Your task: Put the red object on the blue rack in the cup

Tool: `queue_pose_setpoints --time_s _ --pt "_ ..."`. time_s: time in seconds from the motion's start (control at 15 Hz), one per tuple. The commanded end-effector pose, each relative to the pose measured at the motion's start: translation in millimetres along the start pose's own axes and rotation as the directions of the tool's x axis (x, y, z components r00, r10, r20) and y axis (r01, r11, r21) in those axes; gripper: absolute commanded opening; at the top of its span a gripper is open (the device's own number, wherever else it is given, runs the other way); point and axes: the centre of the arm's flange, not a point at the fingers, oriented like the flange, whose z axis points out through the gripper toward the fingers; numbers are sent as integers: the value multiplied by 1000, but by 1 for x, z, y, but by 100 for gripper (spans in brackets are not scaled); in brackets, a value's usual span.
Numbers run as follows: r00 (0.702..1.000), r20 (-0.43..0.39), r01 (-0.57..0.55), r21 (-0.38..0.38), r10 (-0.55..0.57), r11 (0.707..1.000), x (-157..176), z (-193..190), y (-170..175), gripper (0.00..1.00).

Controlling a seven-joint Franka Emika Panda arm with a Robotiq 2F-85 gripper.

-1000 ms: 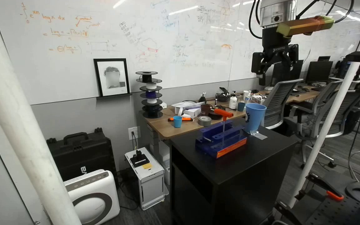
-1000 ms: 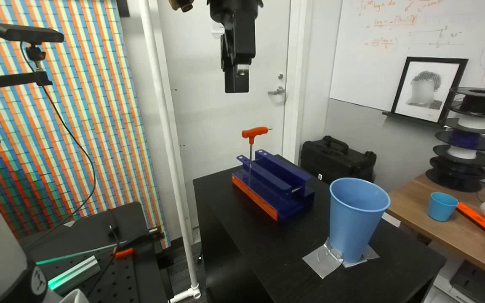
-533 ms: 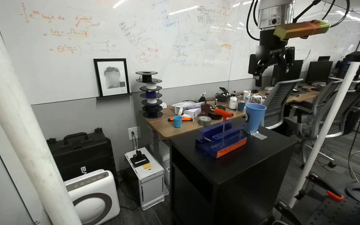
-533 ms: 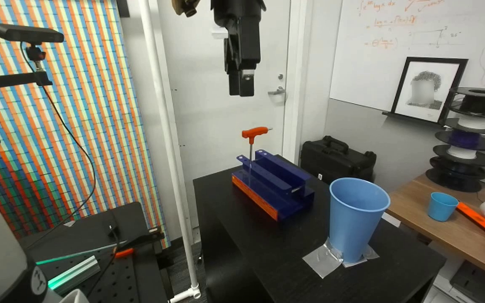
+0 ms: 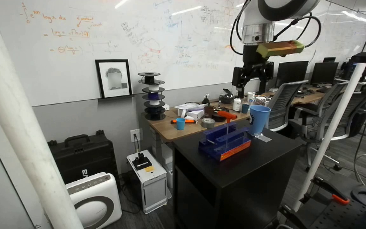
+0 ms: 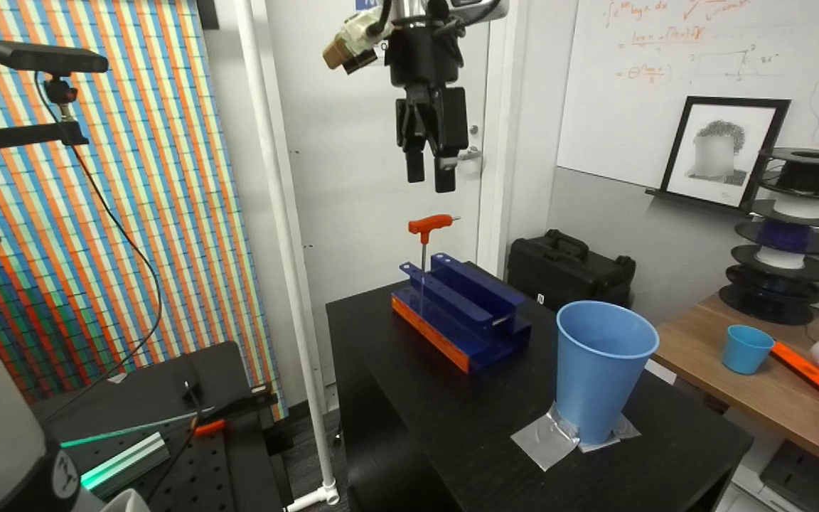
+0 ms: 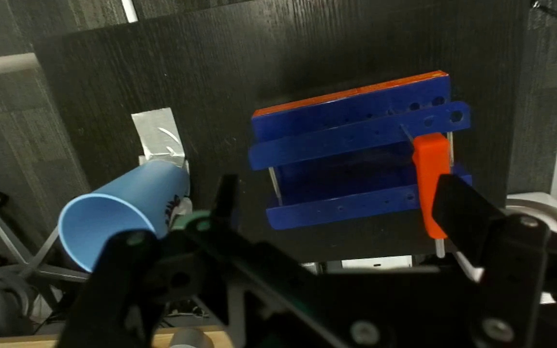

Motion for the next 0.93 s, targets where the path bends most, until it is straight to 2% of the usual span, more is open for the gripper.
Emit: queue_pose_setpoints --time_s 0.0,0.27,0.67,0.73,0.8,0.87 --pt "998 -19 61 37 -60 997 30 9 -22 100" --pt "997 -43 70 75 -67 995 47 28 -43 100" --pt "995 -17 101 100 -100 990 49 60 -72 100" --pt "993 -11 116 92 -115 989 46 65 -76 75" --pt "993 0 117 89 -118 989 44 69 -78 74" --pt "992 14 127 85 -129 988 40 73 -79 66"
